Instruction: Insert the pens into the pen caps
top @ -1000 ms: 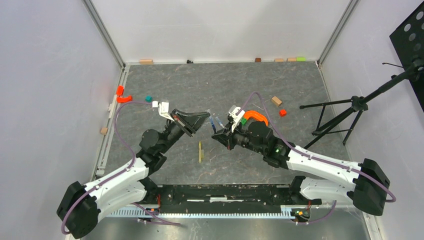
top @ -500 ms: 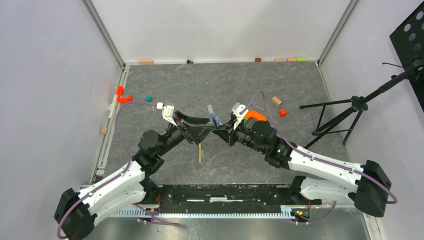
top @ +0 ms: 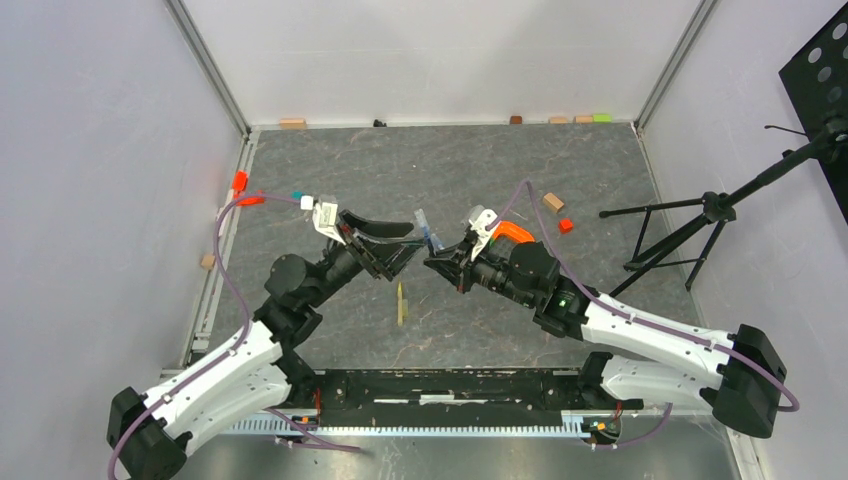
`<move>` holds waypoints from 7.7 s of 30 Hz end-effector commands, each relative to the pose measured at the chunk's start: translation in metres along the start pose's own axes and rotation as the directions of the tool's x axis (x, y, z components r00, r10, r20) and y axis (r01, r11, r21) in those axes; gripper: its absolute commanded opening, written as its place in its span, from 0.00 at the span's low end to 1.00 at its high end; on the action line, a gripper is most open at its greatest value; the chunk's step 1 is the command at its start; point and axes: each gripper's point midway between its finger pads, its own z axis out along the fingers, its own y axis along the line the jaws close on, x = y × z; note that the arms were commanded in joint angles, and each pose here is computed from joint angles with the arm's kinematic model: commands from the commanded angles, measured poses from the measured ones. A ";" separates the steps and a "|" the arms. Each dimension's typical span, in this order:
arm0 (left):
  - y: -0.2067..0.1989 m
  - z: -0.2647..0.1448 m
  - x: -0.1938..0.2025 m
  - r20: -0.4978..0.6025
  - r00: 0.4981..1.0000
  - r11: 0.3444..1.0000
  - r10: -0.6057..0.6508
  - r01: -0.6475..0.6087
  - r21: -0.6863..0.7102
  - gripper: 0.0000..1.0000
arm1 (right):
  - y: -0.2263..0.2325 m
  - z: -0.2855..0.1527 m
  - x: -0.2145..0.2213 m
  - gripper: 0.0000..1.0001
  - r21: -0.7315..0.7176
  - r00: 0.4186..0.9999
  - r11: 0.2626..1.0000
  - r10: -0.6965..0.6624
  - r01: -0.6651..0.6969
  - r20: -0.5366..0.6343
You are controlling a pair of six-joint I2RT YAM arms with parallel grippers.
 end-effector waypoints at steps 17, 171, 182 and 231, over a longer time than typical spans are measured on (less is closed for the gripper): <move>-0.020 0.028 -0.024 0.008 0.994 0.992 0.108 -0.108 0.068 0.59 | 0.010 -0.004 -0.008 0.00 -0.055 1.000 0.998 -0.012 0.013 0.026; 0.061 -0.192 -0.059 -0.189 0.942 0.679 0.276 -0.330 -0.655 0.99 | -0.097 -0.040 0.127 0.00 0.418 0.790 0.906 0.211 0.062 -0.576; 0.059 -0.196 -0.058 -0.168 0.948 0.692 0.272 -0.314 -0.650 0.99 | -0.096 -0.025 0.187 0.00 0.394 0.677 0.908 0.200 0.145 -0.708; 0.126 -0.090 0.097 -0.665 0.740 0.590 -0.102 -0.493 -0.639 0.89 | -0.122 -0.090 0.143 0.56 0.555 0.784 0.784 0.148 0.279 -0.603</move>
